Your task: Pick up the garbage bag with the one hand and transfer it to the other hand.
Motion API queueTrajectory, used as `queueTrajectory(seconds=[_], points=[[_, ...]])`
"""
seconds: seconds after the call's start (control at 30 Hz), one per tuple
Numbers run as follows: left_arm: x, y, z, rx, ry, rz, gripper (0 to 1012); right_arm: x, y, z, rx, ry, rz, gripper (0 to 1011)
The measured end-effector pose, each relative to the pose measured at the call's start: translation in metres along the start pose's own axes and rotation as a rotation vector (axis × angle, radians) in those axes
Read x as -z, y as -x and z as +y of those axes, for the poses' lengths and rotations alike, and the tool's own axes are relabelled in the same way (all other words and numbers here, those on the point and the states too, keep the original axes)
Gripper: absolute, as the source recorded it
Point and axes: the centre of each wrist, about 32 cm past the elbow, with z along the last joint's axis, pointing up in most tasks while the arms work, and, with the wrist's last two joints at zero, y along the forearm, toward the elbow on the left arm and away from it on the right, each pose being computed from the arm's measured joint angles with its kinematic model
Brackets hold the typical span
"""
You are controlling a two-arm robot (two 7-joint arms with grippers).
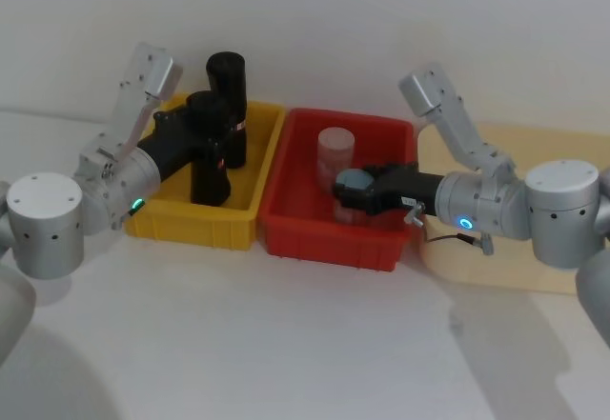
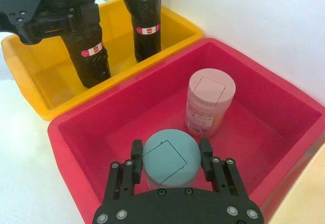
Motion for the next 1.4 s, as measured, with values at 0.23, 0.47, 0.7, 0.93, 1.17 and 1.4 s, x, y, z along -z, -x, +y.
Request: queueTrajectory(seconds=[0.23, 0.47, 0.7, 0.93, 1.17, 1.4], points=[[0.0000, 0.0000, 0.0000, 0.000, 0.000, 0.000, 458, 0.000, 0.000, 0.000, 0.000, -0.001, 0.000, 647], [0.0000, 0.0000, 0.0000, 0.000, 0.000, 0.000, 460, 0.000, 0.000, 0.000, 0.000, -0.001, 0.000, 647], [-0.0058, 0.0023, 0.0013, -0.007, 0.023, 0.005, 460, 0.000, 0.001, -0.002, -0.006, -0.017, 0.003, 647], [-0.0242, 0.0088, 0.0056, -0.015, 0.076, 0.005, 460, -0.007, 0.005, -0.014, -0.020, -0.092, 0.010, 647], [-0.0515, 0.0168, 0.0098, -0.012, 0.148, -0.004, 460, -0.019, 0.009, -0.034, -0.004, -0.191, 0.007, 647], [-0.0797, 0.0258, 0.0083, 0.016, 0.218, -0.009, 460, -0.029, 0.010, -0.065, 0.056, -0.275, -0.004, 647]])
